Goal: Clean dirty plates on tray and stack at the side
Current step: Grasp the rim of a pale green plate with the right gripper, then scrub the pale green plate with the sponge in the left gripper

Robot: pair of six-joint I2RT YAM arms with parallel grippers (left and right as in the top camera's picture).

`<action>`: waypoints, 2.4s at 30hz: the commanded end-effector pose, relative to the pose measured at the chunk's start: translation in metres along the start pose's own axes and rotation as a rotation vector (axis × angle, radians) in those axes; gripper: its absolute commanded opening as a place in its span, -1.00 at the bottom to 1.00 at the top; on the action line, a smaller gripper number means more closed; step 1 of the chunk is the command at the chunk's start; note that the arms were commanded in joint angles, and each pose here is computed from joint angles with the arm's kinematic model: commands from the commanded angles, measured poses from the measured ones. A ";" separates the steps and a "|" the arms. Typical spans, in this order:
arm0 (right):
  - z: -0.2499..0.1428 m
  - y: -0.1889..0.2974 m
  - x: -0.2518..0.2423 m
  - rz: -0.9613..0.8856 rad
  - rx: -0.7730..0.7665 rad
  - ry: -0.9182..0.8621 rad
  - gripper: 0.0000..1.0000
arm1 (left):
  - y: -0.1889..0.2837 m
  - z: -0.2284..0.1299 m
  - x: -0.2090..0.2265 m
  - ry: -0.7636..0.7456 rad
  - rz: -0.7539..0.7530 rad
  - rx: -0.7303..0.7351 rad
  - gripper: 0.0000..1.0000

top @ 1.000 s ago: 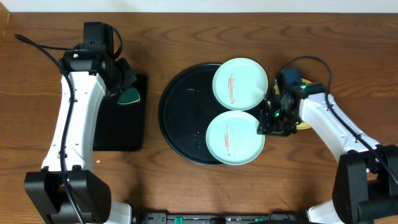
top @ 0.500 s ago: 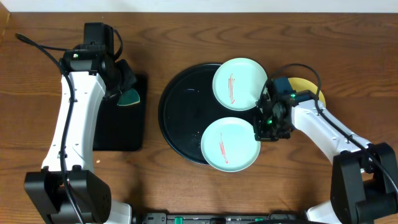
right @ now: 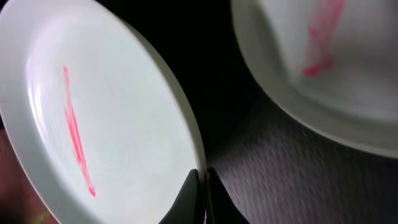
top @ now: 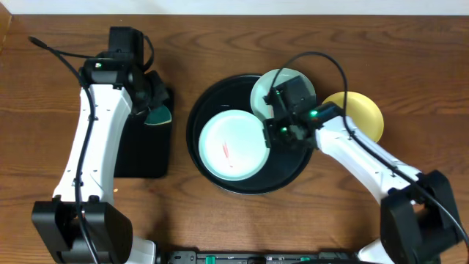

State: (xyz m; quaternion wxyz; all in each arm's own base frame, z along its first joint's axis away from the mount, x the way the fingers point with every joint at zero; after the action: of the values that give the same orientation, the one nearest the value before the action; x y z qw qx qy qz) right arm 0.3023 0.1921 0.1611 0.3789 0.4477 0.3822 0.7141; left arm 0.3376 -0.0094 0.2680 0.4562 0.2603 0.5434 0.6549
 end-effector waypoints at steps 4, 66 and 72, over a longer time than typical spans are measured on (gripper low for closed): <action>0.011 -0.041 0.003 -0.032 0.045 -0.038 -0.97 | 0.000 -0.005 -0.006 -0.042 0.004 0.003 -0.85; 0.018 -0.092 -0.010 -0.063 0.093 -0.216 -0.97 | -0.162 -0.100 -0.077 -0.179 0.265 0.264 -0.85; 0.018 -0.092 -0.010 -0.063 0.093 -0.216 -0.98 | -0.158 -0.116 -0.086 -0.433 0.040 0.474 -0.85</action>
State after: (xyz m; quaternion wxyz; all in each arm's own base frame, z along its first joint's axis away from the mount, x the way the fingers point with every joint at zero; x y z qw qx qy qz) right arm 0.3408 0.2269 0.0963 0.4113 0.5225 0.3729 0.6472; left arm 0.3410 -0.1373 0.1134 0.4348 0.4505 0.5493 0.5534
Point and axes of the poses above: each gripper's point midway between its finger pads, its own y axis back along the fingers, its own x axis along the line the jaws close on, z = x × y, the point moved 10 cm from there along y, back along the fingers, and after that the axes turned 1 degree about y, right-handed, at the moved point
